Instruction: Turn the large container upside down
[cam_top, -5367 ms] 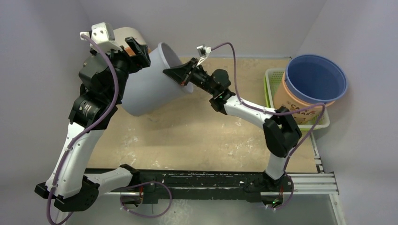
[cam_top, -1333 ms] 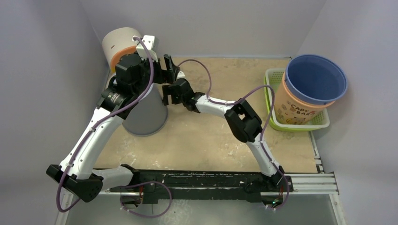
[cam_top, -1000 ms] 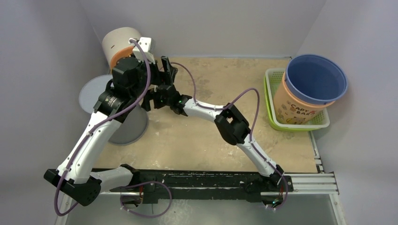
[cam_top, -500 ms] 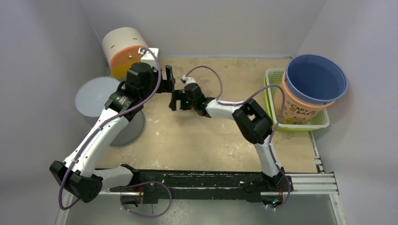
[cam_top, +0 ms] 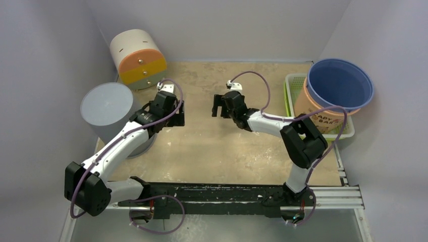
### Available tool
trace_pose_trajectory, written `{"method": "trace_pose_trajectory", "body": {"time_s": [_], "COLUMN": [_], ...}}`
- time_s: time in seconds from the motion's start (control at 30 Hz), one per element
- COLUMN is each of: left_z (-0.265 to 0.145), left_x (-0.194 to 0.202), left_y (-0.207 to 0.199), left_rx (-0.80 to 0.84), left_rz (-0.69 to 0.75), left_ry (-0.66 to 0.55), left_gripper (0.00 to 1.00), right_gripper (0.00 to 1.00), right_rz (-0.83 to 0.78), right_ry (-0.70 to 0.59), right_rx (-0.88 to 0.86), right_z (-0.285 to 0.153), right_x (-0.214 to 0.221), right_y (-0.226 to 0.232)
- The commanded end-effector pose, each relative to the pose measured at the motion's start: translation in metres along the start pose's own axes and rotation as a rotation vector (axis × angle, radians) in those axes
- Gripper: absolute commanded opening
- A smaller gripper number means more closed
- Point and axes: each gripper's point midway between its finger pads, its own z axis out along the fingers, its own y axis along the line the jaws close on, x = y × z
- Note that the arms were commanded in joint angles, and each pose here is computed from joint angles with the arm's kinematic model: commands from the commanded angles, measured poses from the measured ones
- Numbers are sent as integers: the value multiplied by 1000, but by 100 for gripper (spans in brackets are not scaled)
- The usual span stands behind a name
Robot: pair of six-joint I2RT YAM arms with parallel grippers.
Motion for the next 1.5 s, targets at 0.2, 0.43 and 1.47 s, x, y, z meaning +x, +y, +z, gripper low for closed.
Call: {"method": "trace_pose_trajectory", "body": {"time_s": [0.2,0.43,1.47], "left_z": [30,40,49], "left_x": [4,-7,-53], "left_y": [41,67,-76], "left_rx": [-216,-291,178], "left_rz": [-182,-229,-100], "left_ry": [-111,-121,-204], "left_gripper": [84,84,86], "right_gripper": [100,100,91], "right_rz": [-46,-83,19], "right_ry": [-173,-294,-473], "right_rx": [167,171,808], "right_z": [-63,-125,-290], "right_x": [-80,-144,-249], "right_y": [-52,-47,-196]}}
